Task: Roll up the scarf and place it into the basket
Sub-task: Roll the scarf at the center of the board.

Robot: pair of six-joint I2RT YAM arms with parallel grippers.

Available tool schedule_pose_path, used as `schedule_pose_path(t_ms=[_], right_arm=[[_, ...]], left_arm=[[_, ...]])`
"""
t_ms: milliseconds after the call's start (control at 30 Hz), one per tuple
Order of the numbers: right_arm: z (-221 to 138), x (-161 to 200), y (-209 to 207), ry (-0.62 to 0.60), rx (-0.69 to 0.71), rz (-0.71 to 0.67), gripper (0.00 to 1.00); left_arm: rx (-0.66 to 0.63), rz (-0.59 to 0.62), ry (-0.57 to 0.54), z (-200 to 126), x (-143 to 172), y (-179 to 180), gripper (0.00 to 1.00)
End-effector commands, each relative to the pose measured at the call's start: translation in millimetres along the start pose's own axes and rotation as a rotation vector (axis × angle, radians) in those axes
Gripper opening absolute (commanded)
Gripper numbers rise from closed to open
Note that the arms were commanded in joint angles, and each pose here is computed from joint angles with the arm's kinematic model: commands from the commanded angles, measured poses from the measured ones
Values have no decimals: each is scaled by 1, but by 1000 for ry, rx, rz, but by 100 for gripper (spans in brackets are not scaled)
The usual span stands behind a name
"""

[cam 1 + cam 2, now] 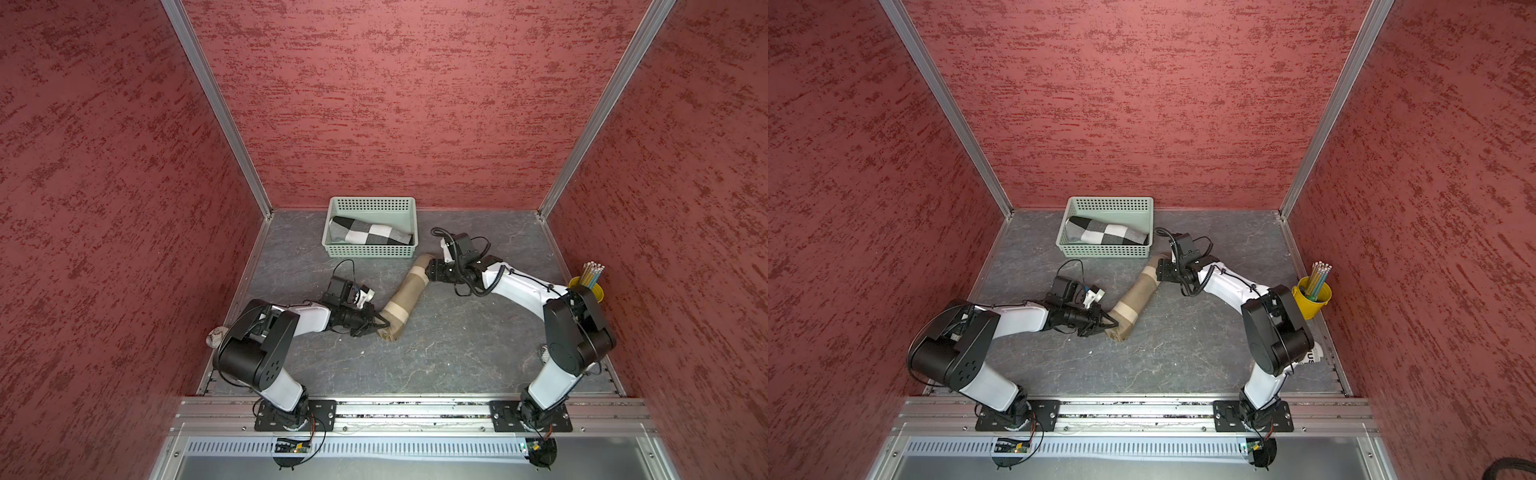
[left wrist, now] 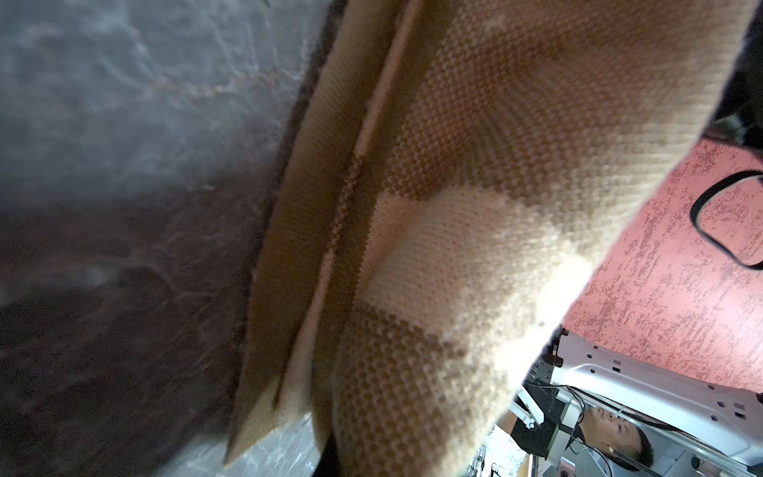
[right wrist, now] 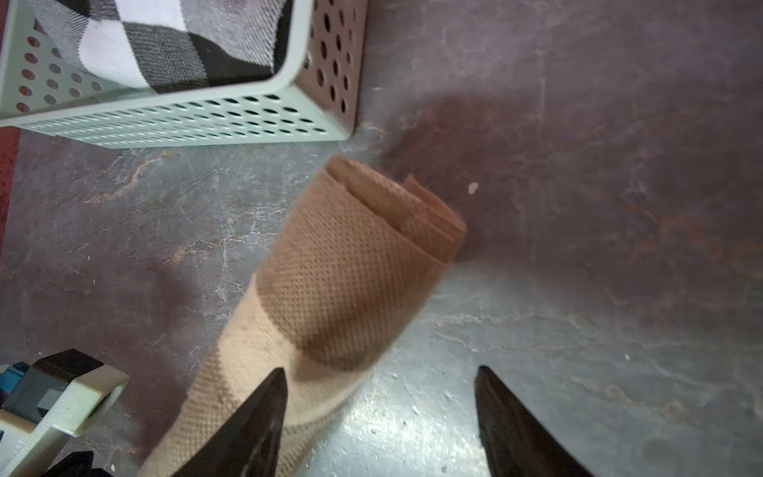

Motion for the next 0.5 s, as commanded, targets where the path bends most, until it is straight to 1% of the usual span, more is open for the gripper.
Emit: schedule_pose_path(t_ms=[0,100,167,233,300,467], right_arm=[[-17,-2,5,-41,16,76,74],[-12,7,17,-17,-38,118,75],[-4,13,29,-12,-86,156,78],[7,20,34,-1,-88,185,81],[20,27,34,15,-75,223,81],[40,32,46,-2,-163,278,82]], left_arm=[[-90,-105,-6,3,2,27,0],[-102,-119,-5,4,1,31,0],[-108,-120,-5,5,1,33,0],[-108,-120,-6,5,1,34,0],[-108,-119,-6,5,1,34,0],[-119,-124,-2,5,2,36,1]])
Point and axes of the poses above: each gripper's point midway between its finger pads, its own z axis out along the fingers, its own y axis along the line the jaws close on, x = y × z, the point moved 4 cm from there along -z, back along the fingers, and after that the axes turned 11 degrees about -z, right-handed, at the moved point
